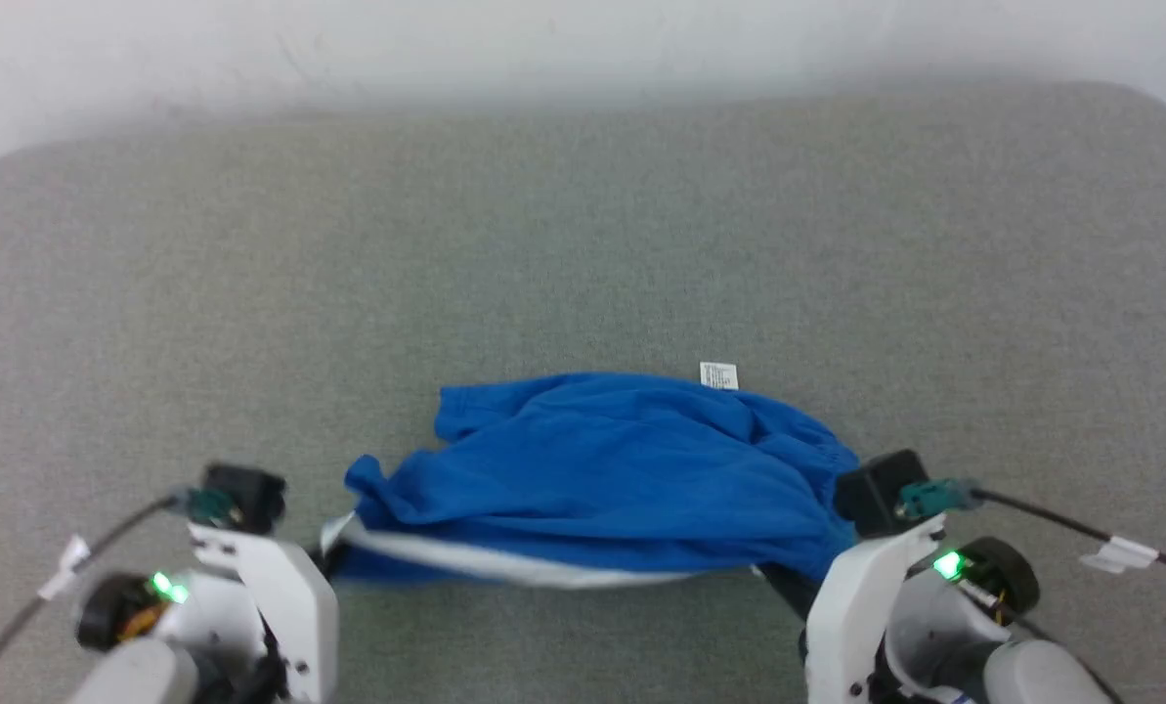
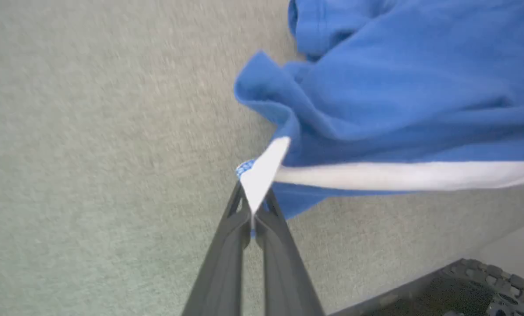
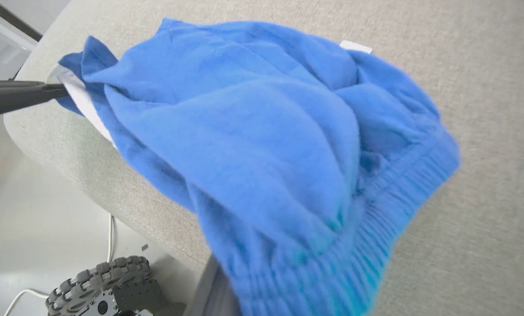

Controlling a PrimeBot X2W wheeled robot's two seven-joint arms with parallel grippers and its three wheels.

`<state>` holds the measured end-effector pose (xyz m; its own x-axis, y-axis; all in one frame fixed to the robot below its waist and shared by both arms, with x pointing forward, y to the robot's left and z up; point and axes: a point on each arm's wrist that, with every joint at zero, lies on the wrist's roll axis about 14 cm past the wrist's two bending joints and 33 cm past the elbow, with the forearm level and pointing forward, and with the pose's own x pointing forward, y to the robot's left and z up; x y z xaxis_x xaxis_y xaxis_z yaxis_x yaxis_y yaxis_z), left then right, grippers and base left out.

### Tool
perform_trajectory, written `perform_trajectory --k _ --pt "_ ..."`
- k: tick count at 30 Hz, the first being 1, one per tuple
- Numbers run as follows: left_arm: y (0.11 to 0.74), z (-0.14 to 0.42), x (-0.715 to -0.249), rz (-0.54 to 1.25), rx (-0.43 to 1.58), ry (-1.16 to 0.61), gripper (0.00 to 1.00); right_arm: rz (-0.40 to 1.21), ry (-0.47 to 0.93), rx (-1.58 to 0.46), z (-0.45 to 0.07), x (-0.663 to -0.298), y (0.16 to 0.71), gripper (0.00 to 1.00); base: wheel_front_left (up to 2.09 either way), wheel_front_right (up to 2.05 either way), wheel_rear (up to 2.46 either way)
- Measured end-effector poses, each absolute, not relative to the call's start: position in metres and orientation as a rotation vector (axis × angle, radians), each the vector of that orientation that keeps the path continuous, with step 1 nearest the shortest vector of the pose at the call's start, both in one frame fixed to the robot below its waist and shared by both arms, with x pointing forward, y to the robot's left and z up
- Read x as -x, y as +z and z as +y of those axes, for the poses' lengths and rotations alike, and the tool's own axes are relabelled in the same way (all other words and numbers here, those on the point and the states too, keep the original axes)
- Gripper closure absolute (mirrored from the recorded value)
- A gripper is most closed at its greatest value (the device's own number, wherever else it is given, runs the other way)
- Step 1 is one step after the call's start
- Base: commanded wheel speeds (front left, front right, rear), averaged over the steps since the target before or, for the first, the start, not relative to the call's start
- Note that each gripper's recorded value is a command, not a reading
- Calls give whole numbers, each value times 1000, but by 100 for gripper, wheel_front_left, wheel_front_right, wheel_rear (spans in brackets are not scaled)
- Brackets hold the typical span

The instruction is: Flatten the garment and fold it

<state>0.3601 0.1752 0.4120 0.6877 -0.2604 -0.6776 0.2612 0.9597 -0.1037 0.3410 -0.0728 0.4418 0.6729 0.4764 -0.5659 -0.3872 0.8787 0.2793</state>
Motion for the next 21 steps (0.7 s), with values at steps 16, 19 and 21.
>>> perform_trajectory --k 16,19,21 --pt "646 179 -446 168 -123 -257 100 277 499 -50 -92 -434 615 100 0 0 0" --pt "663 176 -472 140 -121 -244 100 251 502 -47 -94 -460 641 100 0 0 0" --pt "687 173 -503 71 -118 -216 100 207 507 -45 -92 -489 669 100 0 0 0"
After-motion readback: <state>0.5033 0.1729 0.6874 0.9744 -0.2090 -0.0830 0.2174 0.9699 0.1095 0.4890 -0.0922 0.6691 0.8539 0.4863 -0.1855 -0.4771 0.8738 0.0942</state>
